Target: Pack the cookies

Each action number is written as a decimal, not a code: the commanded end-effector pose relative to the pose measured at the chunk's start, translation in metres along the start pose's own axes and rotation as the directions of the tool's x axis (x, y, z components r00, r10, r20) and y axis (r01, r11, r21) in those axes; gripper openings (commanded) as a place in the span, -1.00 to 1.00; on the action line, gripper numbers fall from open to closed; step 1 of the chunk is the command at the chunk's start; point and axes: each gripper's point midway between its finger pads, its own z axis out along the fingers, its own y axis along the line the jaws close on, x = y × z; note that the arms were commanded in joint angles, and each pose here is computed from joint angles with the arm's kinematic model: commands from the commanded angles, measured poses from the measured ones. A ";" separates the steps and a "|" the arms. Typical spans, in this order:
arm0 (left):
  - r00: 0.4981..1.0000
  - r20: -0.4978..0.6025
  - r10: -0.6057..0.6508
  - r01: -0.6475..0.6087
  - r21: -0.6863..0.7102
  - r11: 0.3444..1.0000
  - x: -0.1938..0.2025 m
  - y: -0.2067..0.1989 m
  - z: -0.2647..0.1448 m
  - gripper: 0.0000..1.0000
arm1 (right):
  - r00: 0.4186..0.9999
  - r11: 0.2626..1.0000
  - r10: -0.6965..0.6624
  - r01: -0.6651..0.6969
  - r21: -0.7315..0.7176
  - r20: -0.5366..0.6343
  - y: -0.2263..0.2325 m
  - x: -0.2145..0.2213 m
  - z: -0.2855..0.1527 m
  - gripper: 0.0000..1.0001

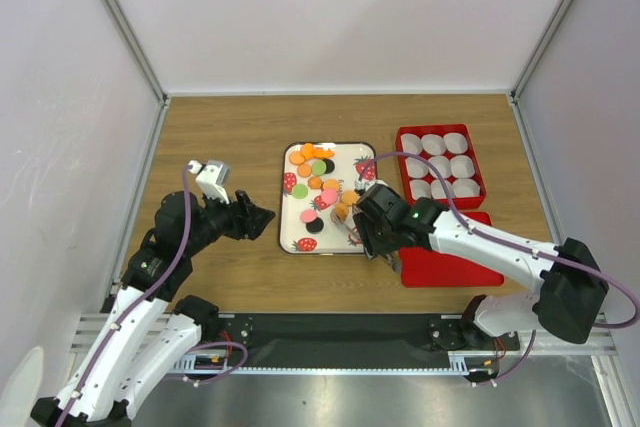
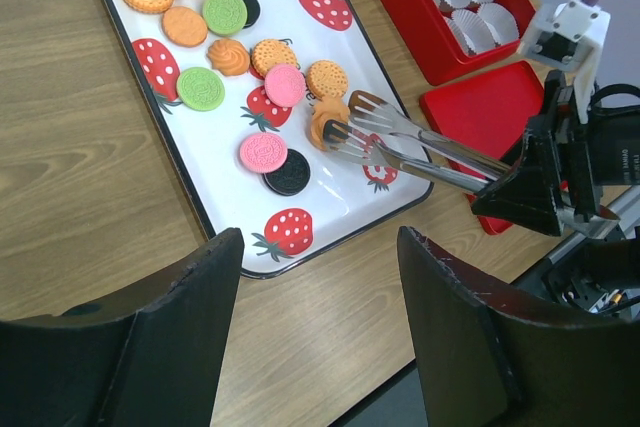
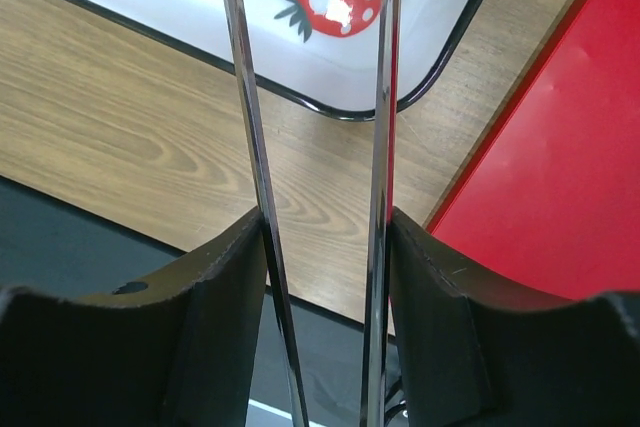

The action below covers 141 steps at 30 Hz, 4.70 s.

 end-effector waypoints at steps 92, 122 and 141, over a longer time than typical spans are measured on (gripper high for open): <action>1.000 0.006 0.031 -0.031 0.037 0.999 -0.001 -0.007 0.003 0.36 | 0.854 0.866 0.419 -0.478 0.147 0.309 -0.214 -0.176 -0.010 -0.18; 0.999 -0.020 0.032 -0.031 0.042 0.999 0.005 -0.010 0.006 0.36 | 0.969 0.990 0.117 -0.132 0.056 0.219 -0.039 -0.055 -0.042 0.05; 0.999 -0.032 0.034 -0.033 0.035 0.999 0.007 -0.010 0.007 0.36 | 0.988 0.990 -0.001 -0.020 0.136 0.154 -0.010 -0.048 -0.011 0.10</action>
